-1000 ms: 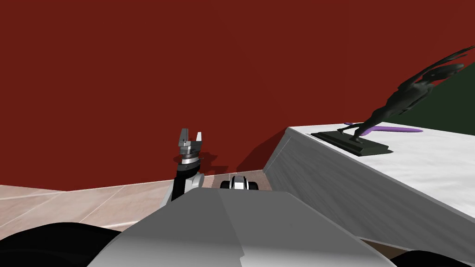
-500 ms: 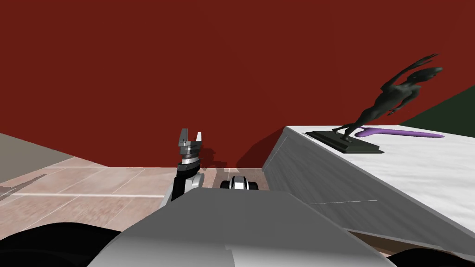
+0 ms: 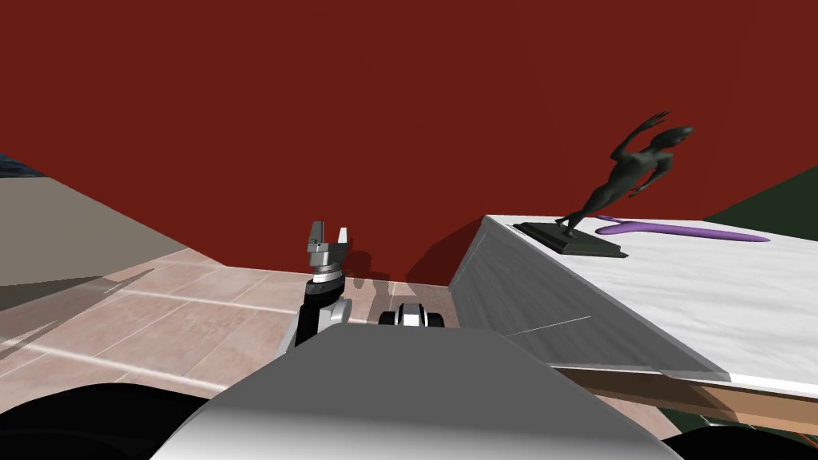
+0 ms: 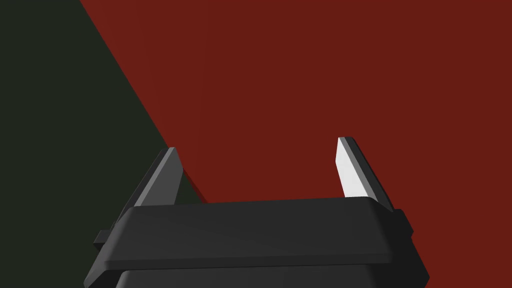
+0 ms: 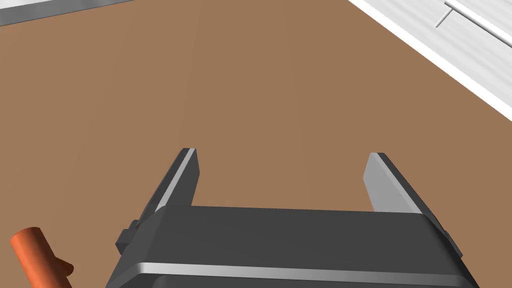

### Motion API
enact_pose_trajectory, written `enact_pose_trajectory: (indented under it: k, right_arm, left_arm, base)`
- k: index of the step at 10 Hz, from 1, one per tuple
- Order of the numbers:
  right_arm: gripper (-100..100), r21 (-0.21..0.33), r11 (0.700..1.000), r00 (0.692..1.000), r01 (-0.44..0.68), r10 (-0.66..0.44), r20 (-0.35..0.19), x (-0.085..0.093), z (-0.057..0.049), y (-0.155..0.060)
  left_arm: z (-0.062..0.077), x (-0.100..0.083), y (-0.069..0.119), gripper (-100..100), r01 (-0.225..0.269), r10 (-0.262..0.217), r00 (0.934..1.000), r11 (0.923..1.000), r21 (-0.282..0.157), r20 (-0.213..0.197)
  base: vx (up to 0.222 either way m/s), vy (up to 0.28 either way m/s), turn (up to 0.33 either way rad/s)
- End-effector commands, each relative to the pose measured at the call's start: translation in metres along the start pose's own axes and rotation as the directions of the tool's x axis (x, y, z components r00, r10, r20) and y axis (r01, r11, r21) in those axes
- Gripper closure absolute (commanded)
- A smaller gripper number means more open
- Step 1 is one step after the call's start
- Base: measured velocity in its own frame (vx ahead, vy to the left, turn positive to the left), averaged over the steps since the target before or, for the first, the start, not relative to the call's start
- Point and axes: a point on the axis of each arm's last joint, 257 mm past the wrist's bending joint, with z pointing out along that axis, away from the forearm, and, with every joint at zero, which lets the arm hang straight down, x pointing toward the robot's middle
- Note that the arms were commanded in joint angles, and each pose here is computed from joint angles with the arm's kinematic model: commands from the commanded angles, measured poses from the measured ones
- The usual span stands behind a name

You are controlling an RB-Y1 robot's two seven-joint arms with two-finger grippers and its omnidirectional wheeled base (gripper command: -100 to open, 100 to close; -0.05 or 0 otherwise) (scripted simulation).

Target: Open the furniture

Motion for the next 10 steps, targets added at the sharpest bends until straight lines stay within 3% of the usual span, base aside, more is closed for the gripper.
enact_pose_trajectory:
  k: [1,2,3,4,5,8,9,10]
  right_arm:
    - [-100,0.040,0.997,0.996,0.060,-0.063,0.061,-0.037,0.015,0.011]
    - [-100,0.041,0.997,0.996,0.066,-0.068,0.063,-0.039,0.015,0.010]
    - [-100,0.065,0.993,0.990,0.101,-0.107,0.095,-0.061,0.021,0.017]
    - [-100,0.066,0.992,0.989,0.104,-0.110,0.097,-0.062,0.022,0.017]
    - [-100,0.090,0.986,0.981,0.139,-0.149,0.121,-0.082,0.027,0.024]
    - [-100,0.096,0.986,0.980,0.140,-0.151,0.130,-0.087,0.027,0.023]
    - [-100,0.129,0.977,0.968,0.172,-0.192,0.161,-0.113,0.031,0.029]
    - [-100,0.129,0.977,0.968,0.172,-0.192,0.161,-0.113,0.031,0.029]
  left_arm:
    - [0.000,0.000,0.000,0,0.000,0.000,1.0000,1.0000,0.000,0.000]
    - [0.000,0.000,0.000,0,0.000,0.000,1.0000,1.0000,0.000,0.000]
    - [0.000,0.000,0.000,0,0.000,0.000,1.0000,1.0000,0.000,0.000]
    - [0.000,0.000,0.000,0,0.000,0.000,1.0000,1.0000,0.000,0.000]
    - [0.000,0.000,0.000,0,0.000,0.000,1.0000,1.0000,0.000,0.000]
    - [0.000,0.000,0.000,0,0.000,0.000,1.0000,1.0000,0.000,0.000]
    - [0.000,0.000,0.000,0,0.000,0.000,1.0000,1.0000,0.000,0.000]
    - [0.000,0.000,0.000,0,0.000,0.000,1.0000,1.0000,0.000,0.000]
  base:
    - [-0.214,-0.109,0.163]
    - [-0.155,-0.068,0.117]
    - [-0.159,-0.076,0.152]
    - [-0.143,-0.057,0.088]
    - [-0.162,-0.103,0.122]
    - [-0.074,-0.029,0.036]
    - [-0.096,-0.045,0.116]
    - [-0.143,-0.078,0.067]
